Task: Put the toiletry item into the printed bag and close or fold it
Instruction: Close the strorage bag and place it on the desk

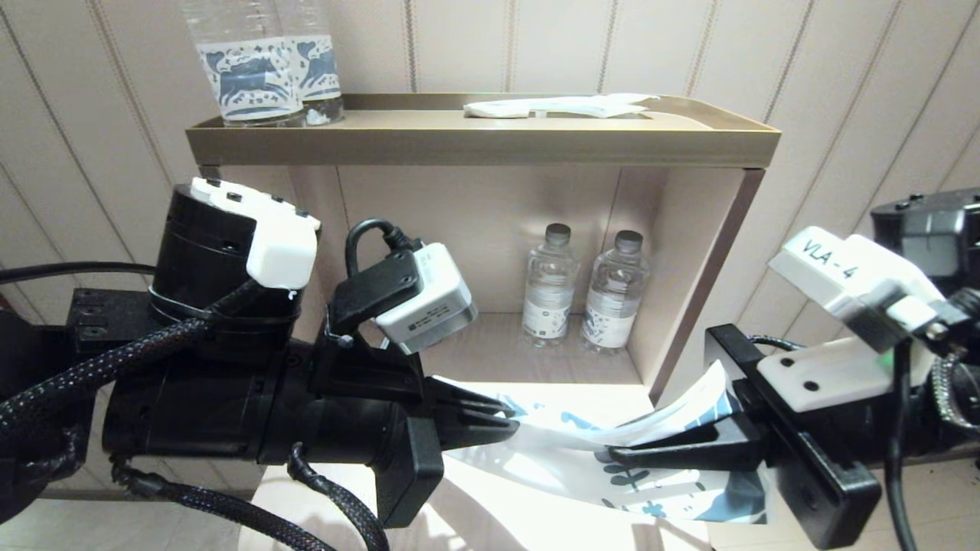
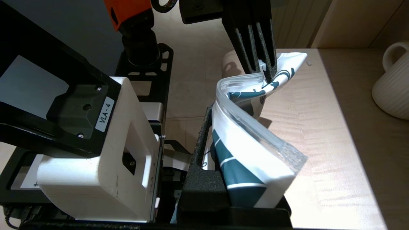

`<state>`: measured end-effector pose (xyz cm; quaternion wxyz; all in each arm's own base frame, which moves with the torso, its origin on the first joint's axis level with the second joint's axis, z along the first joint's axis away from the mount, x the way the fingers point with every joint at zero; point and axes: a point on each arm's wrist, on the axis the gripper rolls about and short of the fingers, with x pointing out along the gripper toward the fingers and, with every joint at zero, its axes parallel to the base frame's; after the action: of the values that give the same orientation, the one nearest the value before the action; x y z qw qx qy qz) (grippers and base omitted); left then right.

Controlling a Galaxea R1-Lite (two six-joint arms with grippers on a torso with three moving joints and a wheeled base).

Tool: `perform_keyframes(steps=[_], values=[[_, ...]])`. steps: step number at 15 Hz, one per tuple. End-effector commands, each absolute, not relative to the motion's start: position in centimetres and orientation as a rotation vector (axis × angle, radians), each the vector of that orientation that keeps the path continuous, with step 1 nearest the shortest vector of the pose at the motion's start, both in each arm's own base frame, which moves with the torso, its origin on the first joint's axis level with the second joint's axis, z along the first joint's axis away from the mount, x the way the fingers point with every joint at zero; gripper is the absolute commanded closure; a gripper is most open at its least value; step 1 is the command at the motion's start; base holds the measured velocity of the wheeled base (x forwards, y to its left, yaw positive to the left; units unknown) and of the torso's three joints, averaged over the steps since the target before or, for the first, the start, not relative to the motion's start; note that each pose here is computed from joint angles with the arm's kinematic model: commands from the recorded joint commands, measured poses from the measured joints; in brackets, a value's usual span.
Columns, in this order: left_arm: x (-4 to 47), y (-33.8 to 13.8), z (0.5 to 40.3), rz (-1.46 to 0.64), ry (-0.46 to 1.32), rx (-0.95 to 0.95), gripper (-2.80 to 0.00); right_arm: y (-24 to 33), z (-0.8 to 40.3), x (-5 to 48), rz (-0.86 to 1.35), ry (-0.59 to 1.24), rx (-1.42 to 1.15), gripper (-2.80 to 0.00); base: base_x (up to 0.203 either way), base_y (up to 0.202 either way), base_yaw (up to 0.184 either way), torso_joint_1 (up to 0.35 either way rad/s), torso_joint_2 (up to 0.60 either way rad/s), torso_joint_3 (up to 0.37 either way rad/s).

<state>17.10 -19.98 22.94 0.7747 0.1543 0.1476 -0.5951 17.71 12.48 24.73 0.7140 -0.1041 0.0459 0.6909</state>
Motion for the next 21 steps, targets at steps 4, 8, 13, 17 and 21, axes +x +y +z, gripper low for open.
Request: perform_keyframes(steps=[4,8,13,17,21], values=[[16.9,-18.3,23.5,-1.25,0.299,0.324,0.0,12.3,25.1,17.2,1.537,0.08,-0.235,0.0,0.0,0.0,0.0,0.0,0.0,0.0],[16.9,-17.2,23.9,-1.219,0.283,0.317,0.0,12.0,25.5,16.8,1.544,0.063,-0.236,0.0,0.0,0.0,0.0,0.0,0.0,0.0],[16.7,-16.3,24.0,-1.197,0.276,0.313,0.0,11.5,26.1,15.7,1.554,0.023,-0.242,0.0,0.0,0.0,0.0,0.0,0.0,0.0],[16.6,-15.2,24.1,-1.179,0.259,0.318,0.0,11.4,26.2,15.7,1.554,0.022,-0.242,0.0,0.0,0.0,0.0,0.0,0.0,0.0],[16.6,-14.4,23.9,-1.159,0.266,0.312,0.0,11.5,26.1,15.7,1.554,0.023,-0.242,0.0,0.0,0.0,0.0,0.0,0.0,0.0]])
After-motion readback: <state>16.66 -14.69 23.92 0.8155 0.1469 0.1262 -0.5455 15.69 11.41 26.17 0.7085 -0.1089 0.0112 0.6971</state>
